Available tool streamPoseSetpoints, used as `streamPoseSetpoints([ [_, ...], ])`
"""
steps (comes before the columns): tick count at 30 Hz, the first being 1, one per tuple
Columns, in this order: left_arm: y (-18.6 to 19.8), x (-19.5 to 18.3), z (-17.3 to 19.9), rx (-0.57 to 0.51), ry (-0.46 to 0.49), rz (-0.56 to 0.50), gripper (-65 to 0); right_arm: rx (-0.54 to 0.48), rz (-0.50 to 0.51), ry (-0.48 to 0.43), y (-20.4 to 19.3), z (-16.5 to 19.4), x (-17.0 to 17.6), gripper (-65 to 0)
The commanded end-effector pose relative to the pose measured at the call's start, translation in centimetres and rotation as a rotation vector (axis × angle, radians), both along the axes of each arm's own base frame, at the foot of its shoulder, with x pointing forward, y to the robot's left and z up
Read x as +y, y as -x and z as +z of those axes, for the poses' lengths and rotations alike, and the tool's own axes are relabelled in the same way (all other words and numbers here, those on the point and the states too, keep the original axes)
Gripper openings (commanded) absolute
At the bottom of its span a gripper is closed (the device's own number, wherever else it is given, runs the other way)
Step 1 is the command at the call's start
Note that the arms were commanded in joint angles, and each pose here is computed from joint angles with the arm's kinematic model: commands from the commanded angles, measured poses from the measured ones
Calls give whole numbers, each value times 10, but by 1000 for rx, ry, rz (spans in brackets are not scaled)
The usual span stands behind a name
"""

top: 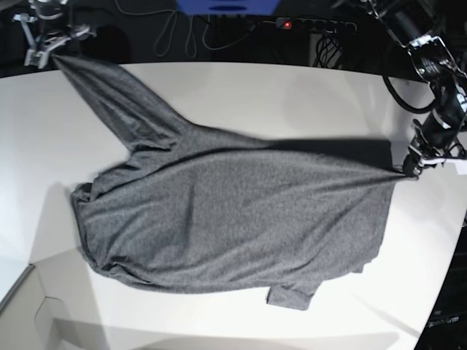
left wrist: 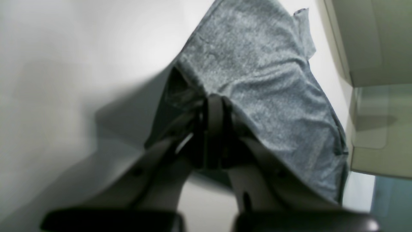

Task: Layout the t-shirt on the table in an organized manner, then fold the t-shirt properly
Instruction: 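Pull the sleeve away from the left gripper with the right gripper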

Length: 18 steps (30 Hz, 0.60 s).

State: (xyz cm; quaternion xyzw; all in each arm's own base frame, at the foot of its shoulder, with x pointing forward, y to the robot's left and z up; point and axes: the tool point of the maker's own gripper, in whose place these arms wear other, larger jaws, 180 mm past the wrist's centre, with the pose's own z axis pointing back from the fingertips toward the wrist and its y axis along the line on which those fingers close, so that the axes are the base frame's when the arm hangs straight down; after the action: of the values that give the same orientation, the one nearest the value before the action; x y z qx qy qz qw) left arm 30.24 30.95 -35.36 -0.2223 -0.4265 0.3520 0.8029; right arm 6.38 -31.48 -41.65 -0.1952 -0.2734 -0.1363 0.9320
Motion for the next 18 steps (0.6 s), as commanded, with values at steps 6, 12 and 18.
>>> streamPoseSetpoints([
  [6,-14,8,24,-71,-27,3,-649,-19,-29,45,4,11,-16,-650],
  [12,-6,0,14,-32,-6,-19,-649,-53,-79,21,9,16,-23,-650],
  [18,17,-9,-9,65,20,-62,-649,-50,-78,18,10,15,-22,-650],
])
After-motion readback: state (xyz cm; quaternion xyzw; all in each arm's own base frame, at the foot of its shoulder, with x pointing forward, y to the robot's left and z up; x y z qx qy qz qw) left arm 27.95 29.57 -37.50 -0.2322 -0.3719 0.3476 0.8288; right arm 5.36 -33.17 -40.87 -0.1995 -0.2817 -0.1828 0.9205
